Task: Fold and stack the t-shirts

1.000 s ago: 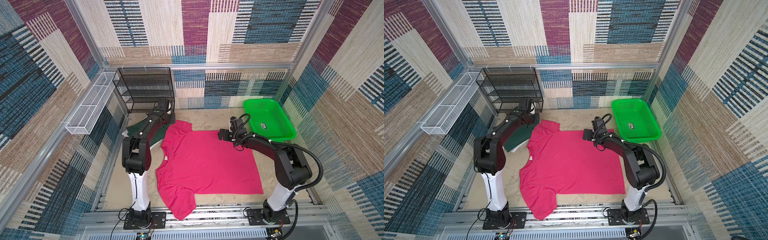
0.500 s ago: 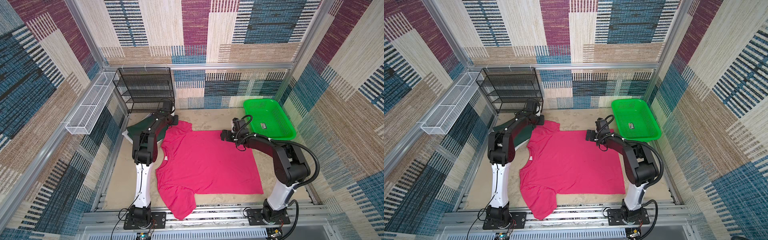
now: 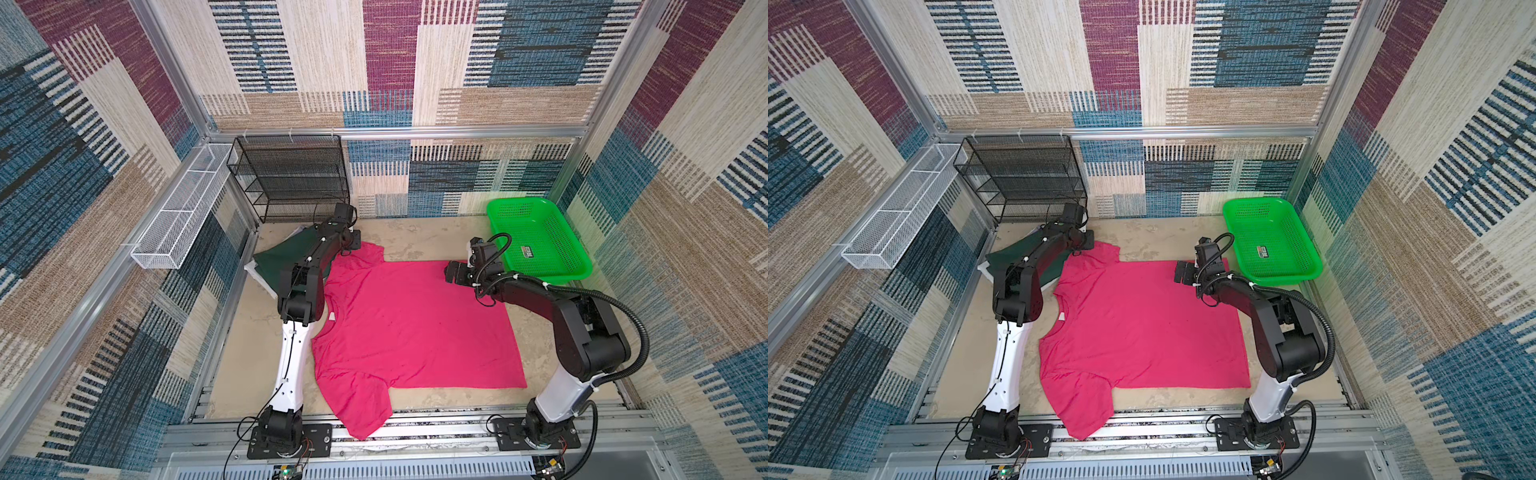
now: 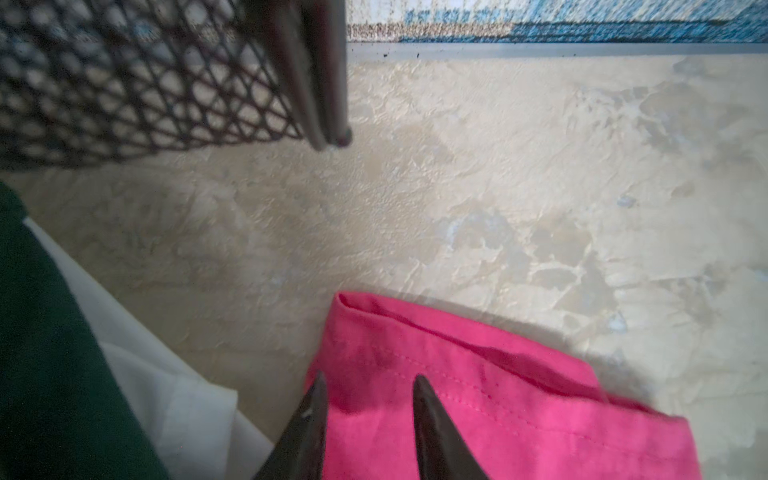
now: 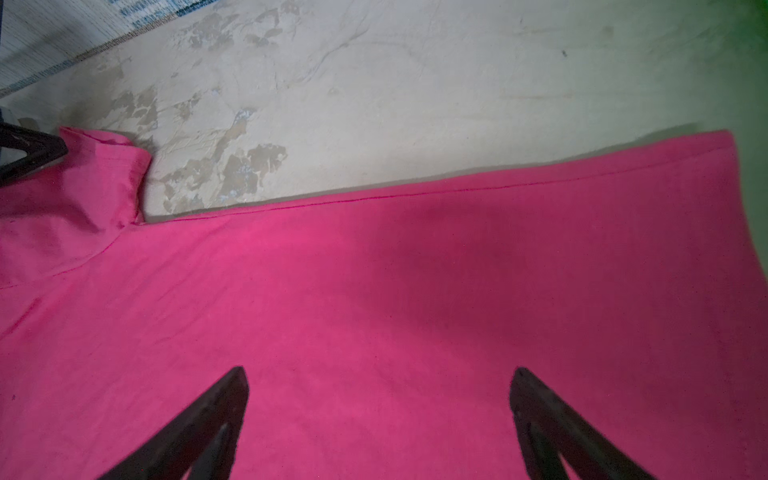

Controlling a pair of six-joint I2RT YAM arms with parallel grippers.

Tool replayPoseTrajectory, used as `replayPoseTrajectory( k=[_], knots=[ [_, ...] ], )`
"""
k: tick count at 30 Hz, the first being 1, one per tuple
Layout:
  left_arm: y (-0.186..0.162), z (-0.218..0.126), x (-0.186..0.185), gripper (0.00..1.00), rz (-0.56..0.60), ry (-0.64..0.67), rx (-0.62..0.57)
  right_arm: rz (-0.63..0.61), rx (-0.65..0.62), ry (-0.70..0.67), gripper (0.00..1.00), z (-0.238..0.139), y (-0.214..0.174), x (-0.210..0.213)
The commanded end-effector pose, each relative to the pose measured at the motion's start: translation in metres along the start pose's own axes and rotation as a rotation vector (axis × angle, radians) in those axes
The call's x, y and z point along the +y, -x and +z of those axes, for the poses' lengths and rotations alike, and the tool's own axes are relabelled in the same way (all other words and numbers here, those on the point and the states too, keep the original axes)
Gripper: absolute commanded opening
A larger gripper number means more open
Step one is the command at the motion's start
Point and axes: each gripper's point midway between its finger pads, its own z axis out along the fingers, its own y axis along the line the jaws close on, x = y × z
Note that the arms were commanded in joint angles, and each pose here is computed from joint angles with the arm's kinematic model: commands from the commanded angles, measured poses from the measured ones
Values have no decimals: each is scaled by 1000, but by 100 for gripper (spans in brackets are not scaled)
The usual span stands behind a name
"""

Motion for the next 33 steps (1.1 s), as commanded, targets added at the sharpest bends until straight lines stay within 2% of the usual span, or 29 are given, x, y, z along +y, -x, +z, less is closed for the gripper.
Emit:
replayPoseTrajectory(
  k=[1,7,15,18,28,30,33],
  knots=[
    [2,6,3,36,-56,11,-9,-1,-35,9,99,-1,8,1],
    [-21,10,8,35,-77,39,101,-3,-34,10,99,-2,8,-1],
    [-26,-4,-3,30,-71,1,81,1,-42,11,99,-8,7,-2],
    [-19,-16,-16,31,-20,-27,26,10,-50,14,99,-12,7,-3],
    [24,-100,-17,38,43,-47,-400,35,-76,40,99,-24,5,0],
    [21,-109,-10,38,27,-17,-409,38,-72,48,99,-24,3,1],
    [11,-109,1,36,1,9,-347,42,-66,56,99,-24,1,2]
  ],
)
